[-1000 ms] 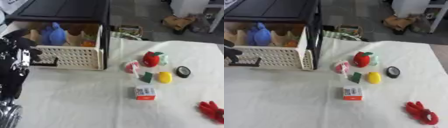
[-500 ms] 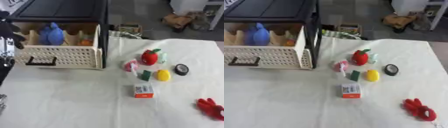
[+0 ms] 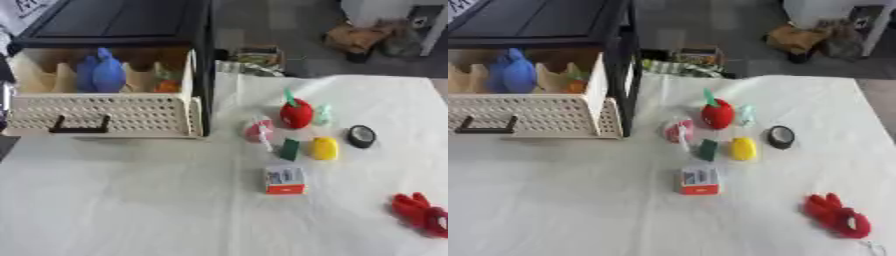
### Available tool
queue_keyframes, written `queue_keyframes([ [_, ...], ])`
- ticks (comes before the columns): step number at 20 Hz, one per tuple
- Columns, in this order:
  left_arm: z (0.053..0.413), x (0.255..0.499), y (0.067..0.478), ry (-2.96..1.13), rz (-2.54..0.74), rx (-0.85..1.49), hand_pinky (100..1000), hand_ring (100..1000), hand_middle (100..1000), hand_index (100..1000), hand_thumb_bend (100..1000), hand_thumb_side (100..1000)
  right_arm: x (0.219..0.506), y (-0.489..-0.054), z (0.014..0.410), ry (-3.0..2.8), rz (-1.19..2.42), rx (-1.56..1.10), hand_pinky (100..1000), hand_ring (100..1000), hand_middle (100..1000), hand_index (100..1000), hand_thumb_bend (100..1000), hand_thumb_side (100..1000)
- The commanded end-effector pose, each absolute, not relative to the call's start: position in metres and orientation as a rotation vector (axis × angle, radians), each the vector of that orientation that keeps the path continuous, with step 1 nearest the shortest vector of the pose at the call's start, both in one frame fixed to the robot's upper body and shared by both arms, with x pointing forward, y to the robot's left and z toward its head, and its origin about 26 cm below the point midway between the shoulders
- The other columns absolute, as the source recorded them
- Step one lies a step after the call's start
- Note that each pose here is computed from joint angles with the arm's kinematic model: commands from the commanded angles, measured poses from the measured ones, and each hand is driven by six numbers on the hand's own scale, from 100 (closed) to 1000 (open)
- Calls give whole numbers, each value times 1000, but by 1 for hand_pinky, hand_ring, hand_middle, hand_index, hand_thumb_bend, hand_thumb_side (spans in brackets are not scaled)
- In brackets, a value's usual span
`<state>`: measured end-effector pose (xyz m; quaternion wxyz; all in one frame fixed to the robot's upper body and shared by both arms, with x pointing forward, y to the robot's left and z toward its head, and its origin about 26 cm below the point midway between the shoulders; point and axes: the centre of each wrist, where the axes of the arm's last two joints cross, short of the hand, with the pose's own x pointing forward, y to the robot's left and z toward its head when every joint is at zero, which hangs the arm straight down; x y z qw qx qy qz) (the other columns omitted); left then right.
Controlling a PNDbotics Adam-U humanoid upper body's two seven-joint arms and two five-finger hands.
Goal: Pick up objects from table and place into drawer.
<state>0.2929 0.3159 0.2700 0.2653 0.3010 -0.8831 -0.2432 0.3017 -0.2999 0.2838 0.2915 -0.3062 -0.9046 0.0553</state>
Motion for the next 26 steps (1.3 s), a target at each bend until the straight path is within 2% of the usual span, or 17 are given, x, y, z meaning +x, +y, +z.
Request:
queue_keyframes([
  [1,285,286,325,-2284,-786,878,494,296,484,771,100,265,297,-304,284,-2395,131,-817,813,593,622,830,100,829],
  [4,283,283,332,-2164,-884,896,512,333,515,792,100,332,297,-306,269,-2333,133,-792,815,591,628,837,100,847],
  [5,283,282,333,-2117,-929,900,518,344,523,795,100,392,296,-307,265,-2317,134,-786,816,589,627,837,100,848],
  [6,282,282,334,-2056,-981,897,516,339,519,790,105,408,296,-308,262,-2302,132,-783,816,588,625,834,100,845],
  [10,286,280,337,-1852,-1154,869,478,317,501,784,105,408,295,-311,255,-2279,111,-791,816,587,623,831,100,843],
  [15,281,280,335,-1511,-1389,772,453,373,499,800,105,408,294,-313,255,-2291,93,-800,818,590,624,828,100,848],
  [18,282,281,333,-1408,-1454,746,453,373,499,800,105,408,294,-314,255,-2295,90,-799,818,590,624,828,100,848],
  [19,277,281,331,-1349,-1487,718,446,412,520,817,105,408,294,-313,255,-2299,90,-798,818,589,623,820,100,847],
  [25,268,283,324,-1150,-1595,634,442,441,542,839,105,408,294,-313,254,-2298,79,-798,817,588,621,817,100,846],
  [26,266,283,324,-1128,-1601,626,441,465,567,862,152,438,294,-313,255,-2299,78,-798,817,588,621,817,100,846],
])
